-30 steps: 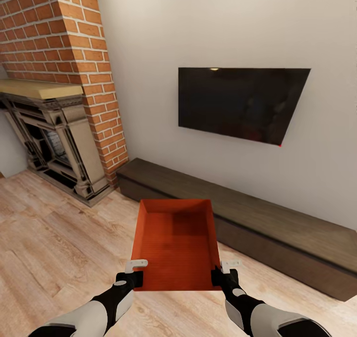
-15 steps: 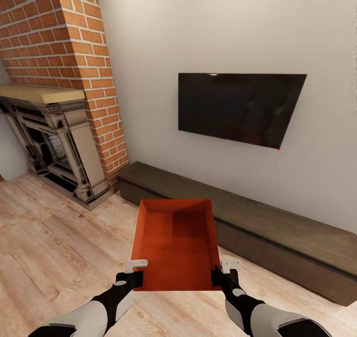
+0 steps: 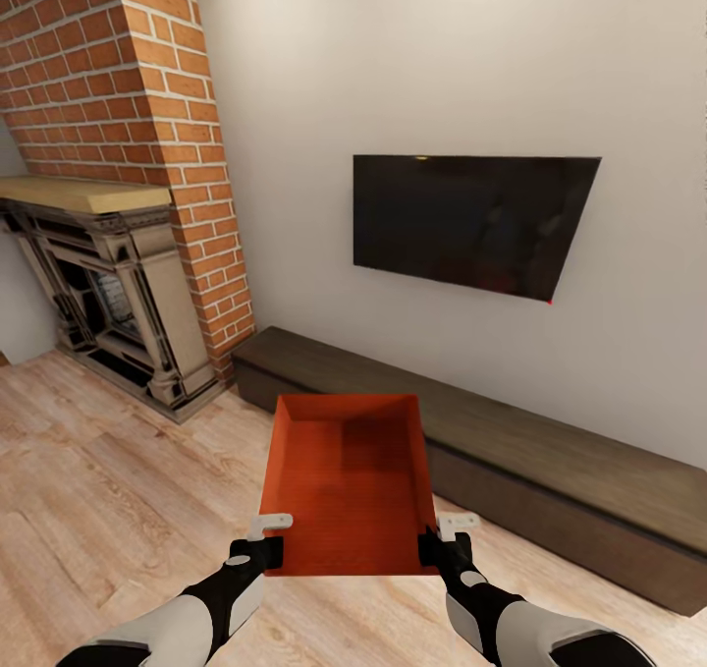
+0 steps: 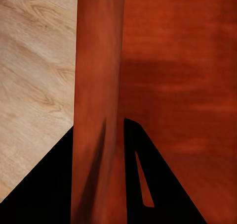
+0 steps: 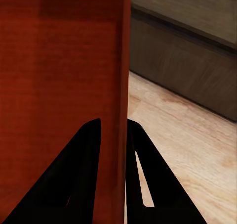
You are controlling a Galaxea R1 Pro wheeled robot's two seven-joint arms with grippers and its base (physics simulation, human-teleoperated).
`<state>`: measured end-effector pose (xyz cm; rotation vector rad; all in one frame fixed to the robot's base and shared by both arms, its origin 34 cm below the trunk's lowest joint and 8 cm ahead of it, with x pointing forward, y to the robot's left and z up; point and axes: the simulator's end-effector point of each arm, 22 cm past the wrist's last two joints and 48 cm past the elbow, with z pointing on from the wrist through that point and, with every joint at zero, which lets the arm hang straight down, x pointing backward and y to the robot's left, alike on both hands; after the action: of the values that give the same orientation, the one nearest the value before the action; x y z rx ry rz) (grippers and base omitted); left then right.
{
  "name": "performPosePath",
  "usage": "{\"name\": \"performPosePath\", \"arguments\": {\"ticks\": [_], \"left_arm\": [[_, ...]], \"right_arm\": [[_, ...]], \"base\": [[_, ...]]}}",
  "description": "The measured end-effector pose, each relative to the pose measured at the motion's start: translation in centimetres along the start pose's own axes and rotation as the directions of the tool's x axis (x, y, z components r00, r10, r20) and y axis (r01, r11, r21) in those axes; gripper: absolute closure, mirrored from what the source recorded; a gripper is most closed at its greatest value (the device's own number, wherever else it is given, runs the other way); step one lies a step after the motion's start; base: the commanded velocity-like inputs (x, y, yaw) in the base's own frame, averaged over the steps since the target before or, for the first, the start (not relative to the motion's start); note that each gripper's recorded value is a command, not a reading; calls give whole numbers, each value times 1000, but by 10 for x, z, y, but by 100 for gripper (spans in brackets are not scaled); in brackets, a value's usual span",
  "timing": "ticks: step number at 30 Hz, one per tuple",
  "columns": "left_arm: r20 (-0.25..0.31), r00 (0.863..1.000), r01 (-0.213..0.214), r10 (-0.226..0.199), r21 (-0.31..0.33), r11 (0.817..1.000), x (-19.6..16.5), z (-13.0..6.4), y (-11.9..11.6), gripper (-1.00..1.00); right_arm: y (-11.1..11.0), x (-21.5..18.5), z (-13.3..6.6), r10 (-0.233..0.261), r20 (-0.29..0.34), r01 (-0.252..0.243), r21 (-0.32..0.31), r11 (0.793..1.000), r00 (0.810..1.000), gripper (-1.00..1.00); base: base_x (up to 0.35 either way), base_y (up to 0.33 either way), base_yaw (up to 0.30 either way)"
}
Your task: Move the two storage containers from the living room to the garage. In the garage, place one container on the floor and stack the other container on top of it (either order is fine).
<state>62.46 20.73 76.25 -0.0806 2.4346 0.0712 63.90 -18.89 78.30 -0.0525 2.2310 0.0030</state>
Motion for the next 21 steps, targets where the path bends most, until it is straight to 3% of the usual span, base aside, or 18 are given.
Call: {"name": "performPosePath", "arguments": {"ticks": [21], "left_arm": [[33,999,3,-3,1,1000,-17,-8,0,100]], "right_arm": [[-1,-18,-5,-1,33,1,1,1000,999,100]], "base": [[0,0,0]]}}
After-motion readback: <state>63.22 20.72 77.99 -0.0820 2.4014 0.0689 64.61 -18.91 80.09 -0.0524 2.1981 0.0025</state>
